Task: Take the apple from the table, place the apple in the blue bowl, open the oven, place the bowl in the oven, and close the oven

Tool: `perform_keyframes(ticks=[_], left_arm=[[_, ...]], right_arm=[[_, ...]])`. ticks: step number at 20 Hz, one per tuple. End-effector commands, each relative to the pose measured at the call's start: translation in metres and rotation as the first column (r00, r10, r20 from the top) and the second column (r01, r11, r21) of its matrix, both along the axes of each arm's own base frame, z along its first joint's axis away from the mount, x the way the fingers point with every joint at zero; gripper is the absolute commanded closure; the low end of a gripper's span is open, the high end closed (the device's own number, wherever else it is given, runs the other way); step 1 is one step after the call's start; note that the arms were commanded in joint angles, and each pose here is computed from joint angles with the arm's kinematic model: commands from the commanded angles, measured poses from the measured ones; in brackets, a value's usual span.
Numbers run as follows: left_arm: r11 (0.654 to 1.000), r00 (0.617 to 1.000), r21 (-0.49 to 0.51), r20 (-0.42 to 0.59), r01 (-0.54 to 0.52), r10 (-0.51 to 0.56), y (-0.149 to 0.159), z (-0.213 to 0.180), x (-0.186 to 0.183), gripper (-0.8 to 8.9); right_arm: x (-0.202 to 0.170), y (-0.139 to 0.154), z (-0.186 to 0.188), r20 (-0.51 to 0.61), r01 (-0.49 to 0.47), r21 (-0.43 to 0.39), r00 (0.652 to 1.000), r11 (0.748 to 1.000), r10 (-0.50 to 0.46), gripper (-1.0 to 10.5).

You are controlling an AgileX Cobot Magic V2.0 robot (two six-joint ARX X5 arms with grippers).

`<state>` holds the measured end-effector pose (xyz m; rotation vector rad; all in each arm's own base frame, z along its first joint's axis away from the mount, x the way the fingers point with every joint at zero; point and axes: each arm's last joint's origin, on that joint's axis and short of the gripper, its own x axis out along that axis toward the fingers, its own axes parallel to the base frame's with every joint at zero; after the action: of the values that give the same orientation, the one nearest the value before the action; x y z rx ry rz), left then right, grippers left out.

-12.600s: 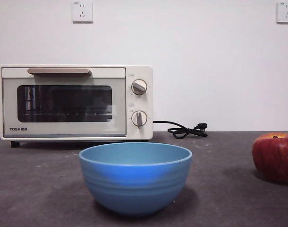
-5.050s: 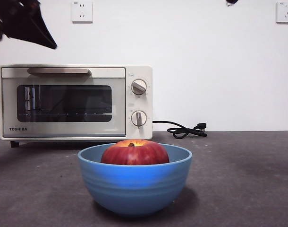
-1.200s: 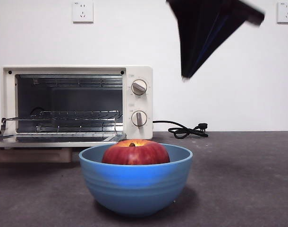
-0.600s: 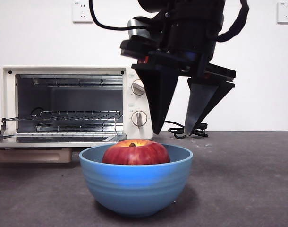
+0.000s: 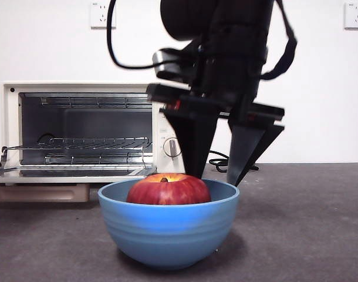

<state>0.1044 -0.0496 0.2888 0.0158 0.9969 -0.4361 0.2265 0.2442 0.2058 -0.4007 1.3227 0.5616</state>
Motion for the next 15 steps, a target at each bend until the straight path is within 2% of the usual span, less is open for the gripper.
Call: perform_keyframes(ticks=[1, 4, 8, 10, 12, 15], left_arm=[[1.0, 1.0, -0.001, 0.0, 0.007, -0.007, -0.0001, -0.001, -0.0006, 8.19], [1.0, 1.0, -0.001, 0.0, 0.007, -0.007, -0.0001, -0.0009, -0.0006, 8.19], [1.0, 1.0, -0.001, 0.002, 0.007, -0.007, -0.0002, -0.0008, -0.0005, 8.19], [1.0, 1.0, -0.001, 0.002, 0.007, -0.007, -0.0002, -0.0009, -0.0005, 8.19], [1.0, 1.0, -0.001, 0.003, 0.007, -0.007, -0.0002, -0.0008, -0.0004, 8.19], [1.0, 1.0, -0.001, 0.005, 0.007, -0.007, -0.0002, -0.0007, -0.0003, 8.19]], right_arm=[[0.0037, 0.0042, -0.01, -0.006, -0.006, -0.007, 1.0, 1.0, 0.006, 6.7], [0.0058, 0.0064, -0.0171, -0.014, -0.005, -0.016, 1.0, 1.0, 0.005, 8.3], [0.0082, 0.0093, -0.0158, 0.012, 0.042, 0.017, 0.999, 0.999, -0.043, 8.6], [0.0089, 0.0103, -0.0155, 0.02, 0.044, 0.028, 0.999, 0.999, -0.044, 8.6], [0.0087, 0.0105, -0.0155, 0.02, 0.043, 0.029, 0.999, 0.999, -0.043, 9.3], [0.0084, 0.0102, -0.0156, 0.017, 0.04, 0.025, 0.999, 0.999, -0.04, 9.6]])
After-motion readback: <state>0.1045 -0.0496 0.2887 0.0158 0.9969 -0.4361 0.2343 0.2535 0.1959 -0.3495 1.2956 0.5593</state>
